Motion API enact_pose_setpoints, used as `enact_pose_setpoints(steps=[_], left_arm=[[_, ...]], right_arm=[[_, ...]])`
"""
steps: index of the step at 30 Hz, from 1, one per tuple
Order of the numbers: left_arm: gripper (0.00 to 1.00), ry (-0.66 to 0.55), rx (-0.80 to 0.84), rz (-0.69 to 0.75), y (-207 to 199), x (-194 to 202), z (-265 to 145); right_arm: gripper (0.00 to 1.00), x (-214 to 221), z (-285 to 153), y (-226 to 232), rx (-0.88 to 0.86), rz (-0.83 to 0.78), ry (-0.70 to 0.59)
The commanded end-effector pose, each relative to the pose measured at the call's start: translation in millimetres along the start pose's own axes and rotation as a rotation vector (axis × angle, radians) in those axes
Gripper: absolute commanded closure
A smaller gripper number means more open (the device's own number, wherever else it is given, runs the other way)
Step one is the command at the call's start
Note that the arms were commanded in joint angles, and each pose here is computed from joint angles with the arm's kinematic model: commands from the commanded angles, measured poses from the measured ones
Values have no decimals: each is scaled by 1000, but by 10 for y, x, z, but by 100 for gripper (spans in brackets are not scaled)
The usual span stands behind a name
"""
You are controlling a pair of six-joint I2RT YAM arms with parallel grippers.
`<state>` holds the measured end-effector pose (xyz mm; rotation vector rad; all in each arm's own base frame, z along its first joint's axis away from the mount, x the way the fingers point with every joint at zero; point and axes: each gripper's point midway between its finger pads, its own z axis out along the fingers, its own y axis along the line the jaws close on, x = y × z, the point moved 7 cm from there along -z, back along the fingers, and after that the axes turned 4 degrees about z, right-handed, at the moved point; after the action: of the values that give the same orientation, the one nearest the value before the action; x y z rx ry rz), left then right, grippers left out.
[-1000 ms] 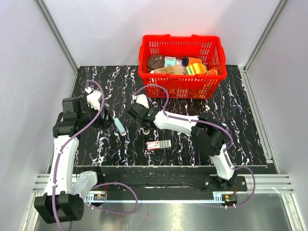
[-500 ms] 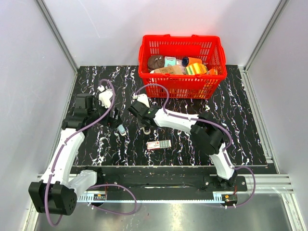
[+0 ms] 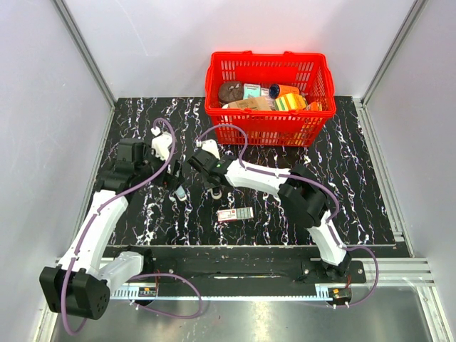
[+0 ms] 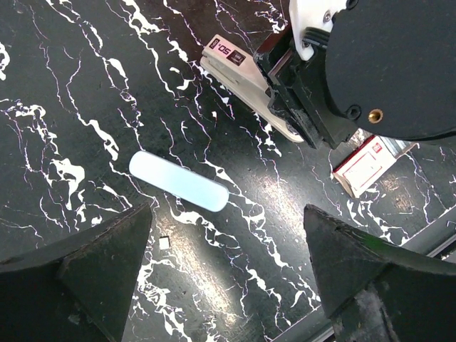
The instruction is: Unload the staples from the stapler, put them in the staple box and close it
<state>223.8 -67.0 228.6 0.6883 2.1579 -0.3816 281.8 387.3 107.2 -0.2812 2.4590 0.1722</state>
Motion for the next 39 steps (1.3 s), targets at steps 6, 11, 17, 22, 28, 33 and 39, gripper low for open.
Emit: enact_pose_setpoints(steps=[6, 11, 17, 22, 28, 33, 39], left_arm=[[7, -54, -24, 23, 2, -77, 24], [5, -66, -11, 22, -21, -88, 8], [3, -89, -1, 15, -46, -105, -10], [3, -83, -7, 10, -38, -112, -14], [4, -77, -9, 13, -38, -95, -10], [15, -50, 17, -22, -43, -56, 91], [26, -52, 132, -58, -198, -112, 258]], right_arm=[[63, -19, 93, -28, -1, 33, 50], [61, 29, 112, -35, -3, 29, 68], [52, 44, 123, -50, -1, 36, 75], [58, 32, 97, -52, -3, 42, 71], [77, -32, 20, -59, -15, 53, 50], [94, -161, -174, -93, -39, 86, -20], [100, -349, -517, -181, -144, 266, -205]])
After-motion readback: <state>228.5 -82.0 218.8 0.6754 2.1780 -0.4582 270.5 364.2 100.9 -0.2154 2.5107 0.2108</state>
